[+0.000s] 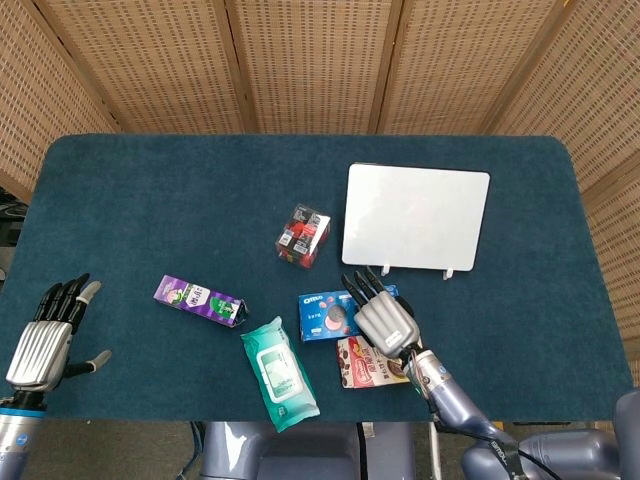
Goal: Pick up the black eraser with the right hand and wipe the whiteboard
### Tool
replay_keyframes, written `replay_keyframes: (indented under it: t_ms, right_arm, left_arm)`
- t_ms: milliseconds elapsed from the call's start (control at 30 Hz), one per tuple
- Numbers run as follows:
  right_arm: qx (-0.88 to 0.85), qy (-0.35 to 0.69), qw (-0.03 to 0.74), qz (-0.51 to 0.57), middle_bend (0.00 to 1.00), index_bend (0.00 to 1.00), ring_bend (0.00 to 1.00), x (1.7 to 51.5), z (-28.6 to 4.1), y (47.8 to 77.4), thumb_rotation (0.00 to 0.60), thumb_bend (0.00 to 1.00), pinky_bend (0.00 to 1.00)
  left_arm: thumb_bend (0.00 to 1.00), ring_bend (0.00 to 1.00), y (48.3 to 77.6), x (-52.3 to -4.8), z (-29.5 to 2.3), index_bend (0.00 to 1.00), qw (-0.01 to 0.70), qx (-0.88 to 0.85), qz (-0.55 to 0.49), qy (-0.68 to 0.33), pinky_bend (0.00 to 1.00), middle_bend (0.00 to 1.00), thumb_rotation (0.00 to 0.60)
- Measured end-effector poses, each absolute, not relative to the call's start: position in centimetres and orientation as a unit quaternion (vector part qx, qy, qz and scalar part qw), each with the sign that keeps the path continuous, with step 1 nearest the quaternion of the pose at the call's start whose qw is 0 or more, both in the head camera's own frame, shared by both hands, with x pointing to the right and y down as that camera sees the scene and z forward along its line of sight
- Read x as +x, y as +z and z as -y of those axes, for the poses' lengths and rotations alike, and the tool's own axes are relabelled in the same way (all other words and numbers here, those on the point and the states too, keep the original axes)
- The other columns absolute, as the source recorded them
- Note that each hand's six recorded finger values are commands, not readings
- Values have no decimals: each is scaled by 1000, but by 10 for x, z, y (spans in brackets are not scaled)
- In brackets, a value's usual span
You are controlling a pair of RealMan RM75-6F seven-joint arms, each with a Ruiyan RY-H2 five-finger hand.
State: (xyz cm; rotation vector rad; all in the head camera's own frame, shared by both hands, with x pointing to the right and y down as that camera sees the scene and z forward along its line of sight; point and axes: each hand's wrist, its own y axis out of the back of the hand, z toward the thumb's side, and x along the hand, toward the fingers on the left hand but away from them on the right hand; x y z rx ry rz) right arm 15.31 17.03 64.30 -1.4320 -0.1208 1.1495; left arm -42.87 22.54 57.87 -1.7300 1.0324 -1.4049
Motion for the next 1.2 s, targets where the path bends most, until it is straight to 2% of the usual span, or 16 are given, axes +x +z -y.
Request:
replay_keyframes:
  t_ms: [700, 1200]
  right_arm:
    - [-572, 515, 606, 201, 25, 577, 0, 198, -119, 611, 600, 0, 0]
    - [-558, 502, 562, 348, 24, 577, 0, 232, -87, 627, 600, 0, 0]
  left_arm:
    - [177, 0, 578, -429, -226, 0, 339, -661, -397, -539, 0, 0, 600]
    - [177, 0, 585, -433, -224, 0, 332, -657, -394, -550, 0, 0, 600]
